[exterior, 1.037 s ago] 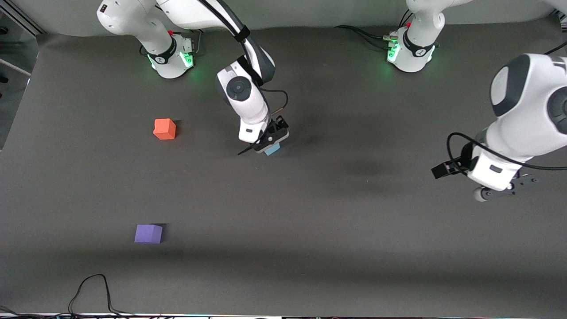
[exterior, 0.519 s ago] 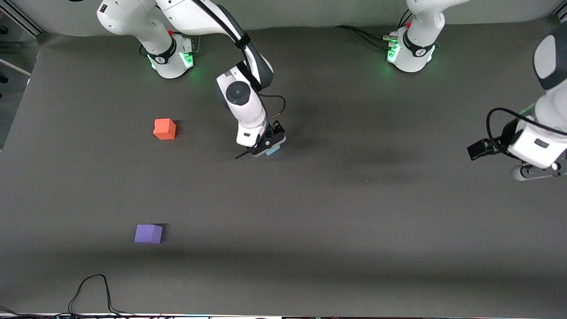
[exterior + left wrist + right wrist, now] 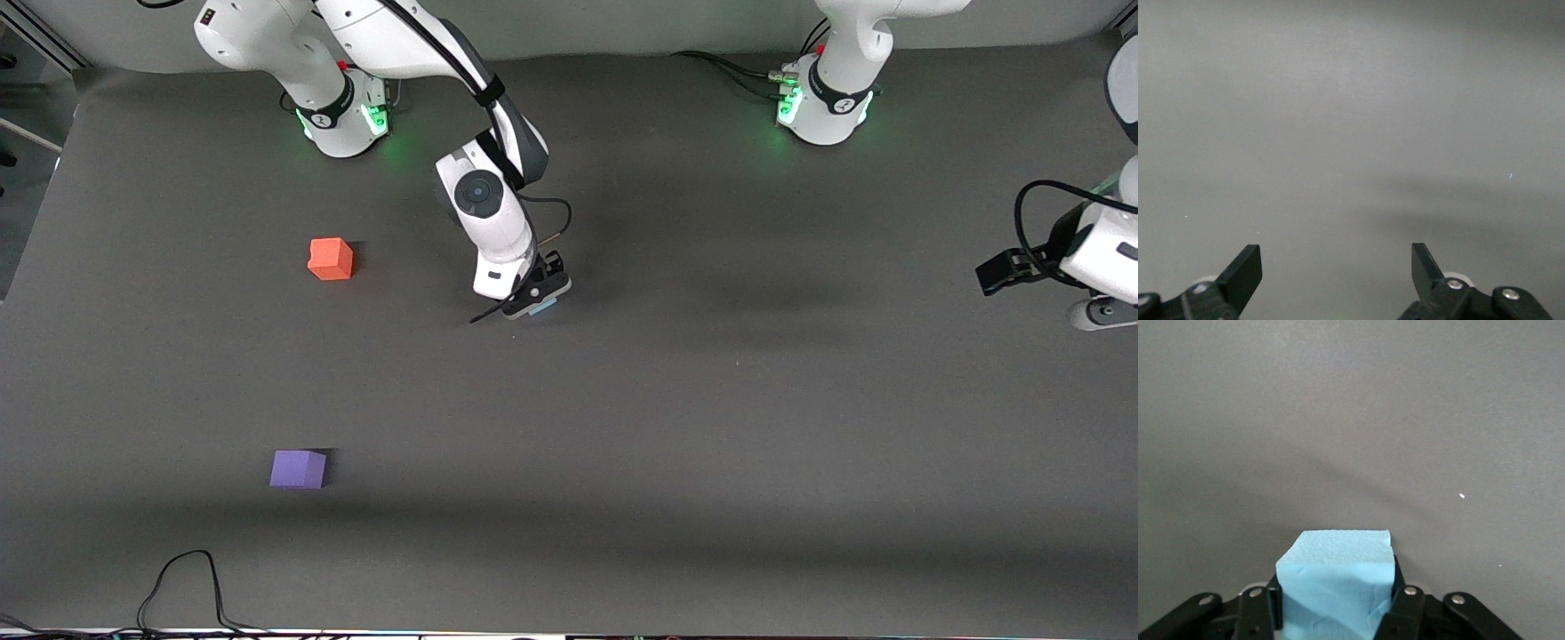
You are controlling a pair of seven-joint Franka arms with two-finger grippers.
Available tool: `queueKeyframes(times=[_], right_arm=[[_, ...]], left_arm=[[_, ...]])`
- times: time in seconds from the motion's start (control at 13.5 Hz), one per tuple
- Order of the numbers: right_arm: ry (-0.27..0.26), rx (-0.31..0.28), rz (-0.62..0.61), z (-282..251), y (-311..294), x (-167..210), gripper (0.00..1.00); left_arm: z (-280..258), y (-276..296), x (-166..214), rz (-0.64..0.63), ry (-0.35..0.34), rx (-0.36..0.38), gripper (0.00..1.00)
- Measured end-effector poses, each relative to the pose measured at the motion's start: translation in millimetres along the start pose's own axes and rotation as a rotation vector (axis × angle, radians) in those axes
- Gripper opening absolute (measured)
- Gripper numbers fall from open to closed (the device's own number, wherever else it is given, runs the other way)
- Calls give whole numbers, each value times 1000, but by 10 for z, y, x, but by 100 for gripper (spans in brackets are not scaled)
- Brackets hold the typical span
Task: Place blue block between orange and purple blocks
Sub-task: 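Carry the blue cube with the right gripper toward the orange cube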
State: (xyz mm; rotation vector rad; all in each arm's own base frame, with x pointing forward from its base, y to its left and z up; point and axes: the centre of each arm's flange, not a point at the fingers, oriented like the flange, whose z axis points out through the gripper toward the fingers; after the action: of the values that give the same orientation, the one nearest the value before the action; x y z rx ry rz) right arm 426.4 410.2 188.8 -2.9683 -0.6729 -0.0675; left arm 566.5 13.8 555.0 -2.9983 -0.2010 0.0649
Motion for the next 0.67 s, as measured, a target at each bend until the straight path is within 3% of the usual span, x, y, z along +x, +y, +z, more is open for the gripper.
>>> queueKeyframes(times=[0.3, 0.52, 0.67], right_arm=[[-64, 12, 155, -462, 836, 269, 56], [-29, -2, 319, -1129, 1951, 409, 53], [-27, -21, 337, -1328, 2571, 333, 53]], left_arm=[[-39, -38, -4, -4, 8, -3, 100], [-80, -21, -2, 0, 16, -5, 100], [-82, -7, -4, 2, 16, -5, 100]])
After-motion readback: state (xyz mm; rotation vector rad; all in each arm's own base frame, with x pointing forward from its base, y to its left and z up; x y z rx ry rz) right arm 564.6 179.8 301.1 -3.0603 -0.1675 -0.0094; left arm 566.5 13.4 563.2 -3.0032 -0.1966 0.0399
